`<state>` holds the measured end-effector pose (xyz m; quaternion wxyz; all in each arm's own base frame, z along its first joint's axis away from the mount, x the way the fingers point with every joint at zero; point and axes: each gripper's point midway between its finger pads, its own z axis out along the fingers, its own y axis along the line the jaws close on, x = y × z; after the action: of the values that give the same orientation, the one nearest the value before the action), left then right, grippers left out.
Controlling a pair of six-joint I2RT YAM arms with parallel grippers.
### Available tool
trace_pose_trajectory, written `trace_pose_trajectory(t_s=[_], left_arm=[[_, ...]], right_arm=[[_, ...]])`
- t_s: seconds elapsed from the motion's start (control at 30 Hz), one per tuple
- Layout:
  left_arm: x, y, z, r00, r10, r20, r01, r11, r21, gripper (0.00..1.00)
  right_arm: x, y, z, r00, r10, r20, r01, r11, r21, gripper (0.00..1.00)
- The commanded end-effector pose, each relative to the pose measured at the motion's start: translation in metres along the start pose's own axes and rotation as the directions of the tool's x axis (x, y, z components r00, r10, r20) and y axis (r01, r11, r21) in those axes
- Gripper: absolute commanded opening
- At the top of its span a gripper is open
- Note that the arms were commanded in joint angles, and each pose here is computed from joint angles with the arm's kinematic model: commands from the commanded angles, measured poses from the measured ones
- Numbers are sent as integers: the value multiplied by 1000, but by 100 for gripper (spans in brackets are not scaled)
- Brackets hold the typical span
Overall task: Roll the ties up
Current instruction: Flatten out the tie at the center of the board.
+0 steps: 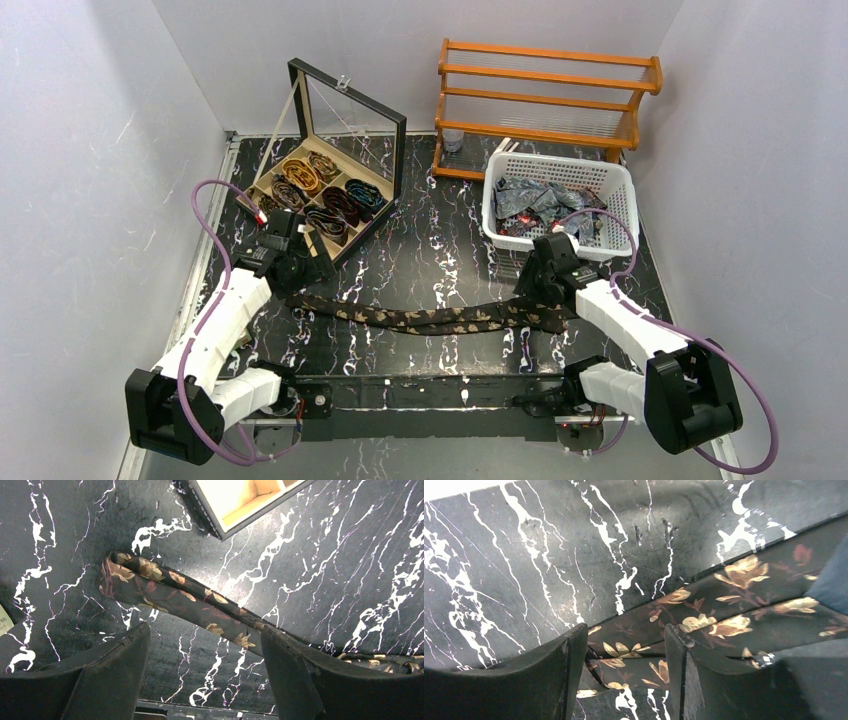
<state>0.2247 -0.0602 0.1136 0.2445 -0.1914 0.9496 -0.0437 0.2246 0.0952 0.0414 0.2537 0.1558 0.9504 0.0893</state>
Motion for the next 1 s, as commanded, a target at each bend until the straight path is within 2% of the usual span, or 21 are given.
trace_pose_trajectory(t_s=[0.0, 0.13, 0.3, 0.47, 0.63, 0.8, 0.97], left_arm=[[1, 1, -6, 1000, 3, 9, -3, 1000, 15, 79], [-1, -2, -6, 1000, 2, 10, -2, 1000, 22, 79], [-4, -4, -9, 1000, 3, 15, -4, 999, 33, 79], [-5, -4, -12, 1000, 5, 21, -5, 999, 31, 79], [-5, -3, -13, 1000, 3, 23, -3, 1000, 30, 79], [-5, -1, -13, 1000, 3, 24, -3, 1000, 24, 79], [-5, 0, -13, 1000, 2, 26, -2, 1000, 18, 79]], right_arm=[[-11, -18, -21, 998, 55, 4, -55, 987, 151, 67], [3, -20, -33, 979, 204, -18, -199, 966, 165, 75], [33, -35, -34, 933, 355, -50, -335, 913, 233, 66], [41, -44, -22, 927, 375, -29, -356, 900, 252, 60], [51, -47, -13, 922, 382, -68, -347, 890, 295, 56], [53, -50, -14, 924, 376, -66, -341, 890, 303, 29], [34, -42, -26, 939, 342, -31, -323, 911, 257, 19]])
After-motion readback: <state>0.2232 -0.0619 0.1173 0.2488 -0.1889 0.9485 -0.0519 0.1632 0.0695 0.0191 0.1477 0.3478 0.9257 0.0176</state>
